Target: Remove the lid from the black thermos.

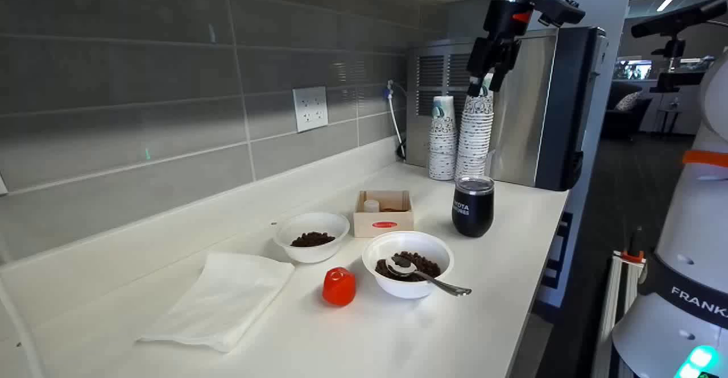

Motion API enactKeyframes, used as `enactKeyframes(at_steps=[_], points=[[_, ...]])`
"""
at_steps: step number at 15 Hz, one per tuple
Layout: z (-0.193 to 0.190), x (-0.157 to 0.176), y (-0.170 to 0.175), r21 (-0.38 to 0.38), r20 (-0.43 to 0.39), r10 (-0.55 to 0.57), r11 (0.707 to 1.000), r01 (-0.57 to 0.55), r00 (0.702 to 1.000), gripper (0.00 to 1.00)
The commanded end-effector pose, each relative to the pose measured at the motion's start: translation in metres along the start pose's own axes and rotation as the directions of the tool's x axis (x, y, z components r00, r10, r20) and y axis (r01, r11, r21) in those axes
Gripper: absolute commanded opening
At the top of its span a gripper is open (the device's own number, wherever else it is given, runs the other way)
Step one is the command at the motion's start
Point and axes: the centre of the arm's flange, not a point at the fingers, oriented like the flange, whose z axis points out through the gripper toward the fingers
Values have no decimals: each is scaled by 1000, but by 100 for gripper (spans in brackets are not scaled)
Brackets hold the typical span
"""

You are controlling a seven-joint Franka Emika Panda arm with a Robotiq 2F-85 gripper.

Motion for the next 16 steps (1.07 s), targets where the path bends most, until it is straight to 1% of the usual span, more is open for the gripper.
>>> enactKeyframes(at_steps=[1,4,8,12,16], points=[[0,0,0,0,0,0,1000,0,1000,100],[0,0,0,0,0,0,1000,0,1000,100],[15,0,-3,26,2,-22,999,22,1000,100],[37,-3,-8,57,18,-39,998,38,999,100],[62,-4,-3,93,24,-28,995,26,999,100]])
